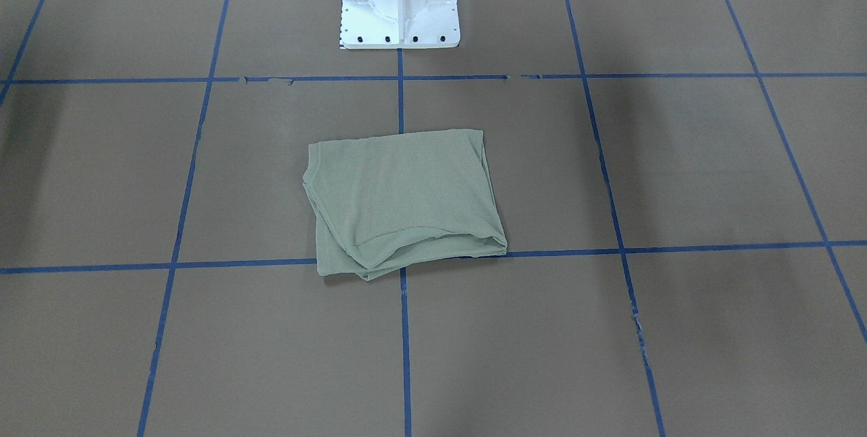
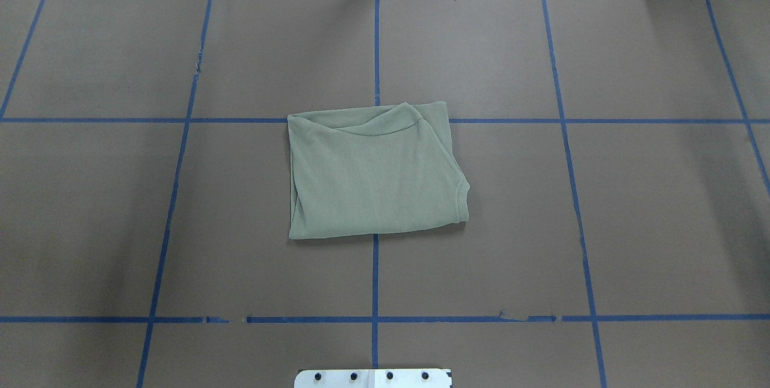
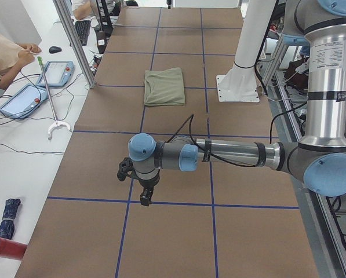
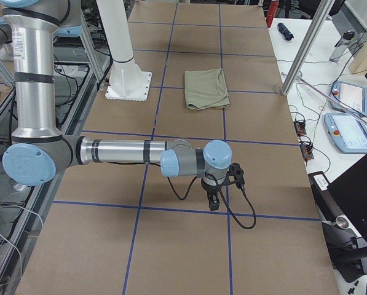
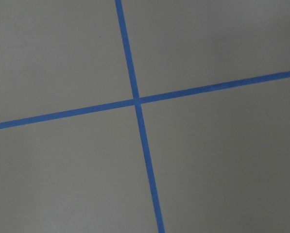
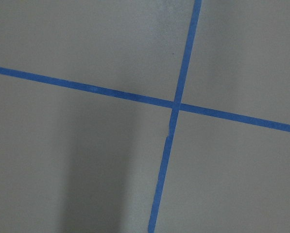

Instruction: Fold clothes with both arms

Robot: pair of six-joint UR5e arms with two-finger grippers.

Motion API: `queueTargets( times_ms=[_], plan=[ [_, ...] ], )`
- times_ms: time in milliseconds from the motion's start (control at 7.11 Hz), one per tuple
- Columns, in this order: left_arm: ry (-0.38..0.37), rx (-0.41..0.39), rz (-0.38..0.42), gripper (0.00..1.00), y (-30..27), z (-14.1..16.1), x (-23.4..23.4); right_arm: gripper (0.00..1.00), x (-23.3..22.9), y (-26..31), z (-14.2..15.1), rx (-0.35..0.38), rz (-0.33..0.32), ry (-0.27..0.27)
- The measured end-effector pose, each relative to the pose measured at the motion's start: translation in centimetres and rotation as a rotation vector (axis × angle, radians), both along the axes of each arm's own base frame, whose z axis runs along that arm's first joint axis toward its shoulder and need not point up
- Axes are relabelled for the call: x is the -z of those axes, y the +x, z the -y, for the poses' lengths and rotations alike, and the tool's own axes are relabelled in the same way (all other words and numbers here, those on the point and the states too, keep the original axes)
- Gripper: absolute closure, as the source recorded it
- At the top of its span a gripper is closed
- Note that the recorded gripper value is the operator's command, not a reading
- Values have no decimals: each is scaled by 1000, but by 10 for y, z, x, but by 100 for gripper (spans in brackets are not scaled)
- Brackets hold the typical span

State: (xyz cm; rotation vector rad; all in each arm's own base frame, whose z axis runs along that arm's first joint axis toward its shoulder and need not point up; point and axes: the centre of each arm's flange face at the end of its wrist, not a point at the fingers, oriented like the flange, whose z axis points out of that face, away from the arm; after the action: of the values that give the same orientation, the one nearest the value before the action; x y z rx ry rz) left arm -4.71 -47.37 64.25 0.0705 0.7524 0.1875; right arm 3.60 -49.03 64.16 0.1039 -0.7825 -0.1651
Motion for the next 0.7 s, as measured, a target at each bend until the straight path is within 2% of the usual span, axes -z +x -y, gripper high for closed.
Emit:
queueTargets(
  times_ms=[281, 703],
  plan=[
    [-29, 30, -30, 0, -15, -7, -1, 0, 1, 0, 1, -1, -2, 3],
    [-12, 46, -48, 0, -22, -8, 15, 0, -1, 0, 0, 1, -4, 6]
  ],
)
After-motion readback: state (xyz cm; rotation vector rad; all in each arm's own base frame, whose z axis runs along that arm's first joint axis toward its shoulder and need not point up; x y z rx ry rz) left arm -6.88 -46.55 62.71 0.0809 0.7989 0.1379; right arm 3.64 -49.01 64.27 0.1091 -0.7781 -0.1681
